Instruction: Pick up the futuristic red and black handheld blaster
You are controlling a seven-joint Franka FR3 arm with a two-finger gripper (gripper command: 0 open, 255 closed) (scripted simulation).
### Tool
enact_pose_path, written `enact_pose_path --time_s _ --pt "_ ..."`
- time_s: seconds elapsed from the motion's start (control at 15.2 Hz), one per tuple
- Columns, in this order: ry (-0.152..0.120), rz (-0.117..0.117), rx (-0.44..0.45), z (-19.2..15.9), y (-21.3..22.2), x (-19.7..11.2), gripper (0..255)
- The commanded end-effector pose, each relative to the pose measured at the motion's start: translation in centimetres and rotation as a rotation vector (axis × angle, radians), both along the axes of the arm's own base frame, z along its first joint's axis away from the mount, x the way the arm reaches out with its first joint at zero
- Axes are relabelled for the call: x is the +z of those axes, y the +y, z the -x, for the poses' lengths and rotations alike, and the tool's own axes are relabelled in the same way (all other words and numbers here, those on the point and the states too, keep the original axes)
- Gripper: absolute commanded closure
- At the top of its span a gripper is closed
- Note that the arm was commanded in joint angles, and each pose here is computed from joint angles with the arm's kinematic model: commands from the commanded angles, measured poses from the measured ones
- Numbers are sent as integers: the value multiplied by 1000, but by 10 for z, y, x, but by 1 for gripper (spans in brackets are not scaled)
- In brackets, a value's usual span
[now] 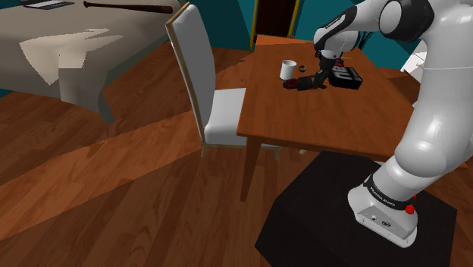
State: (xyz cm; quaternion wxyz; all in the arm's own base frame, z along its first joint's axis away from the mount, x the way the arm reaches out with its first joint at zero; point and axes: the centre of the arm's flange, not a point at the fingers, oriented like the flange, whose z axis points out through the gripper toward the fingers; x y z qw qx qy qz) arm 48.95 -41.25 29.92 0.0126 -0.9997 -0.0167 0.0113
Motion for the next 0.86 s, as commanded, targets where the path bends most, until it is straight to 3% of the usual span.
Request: enact_pose_path --time_s 0.0,0.79 --pt "0 0 0 0 0 11 255" --pt "0 0 0 0 0 65 255"
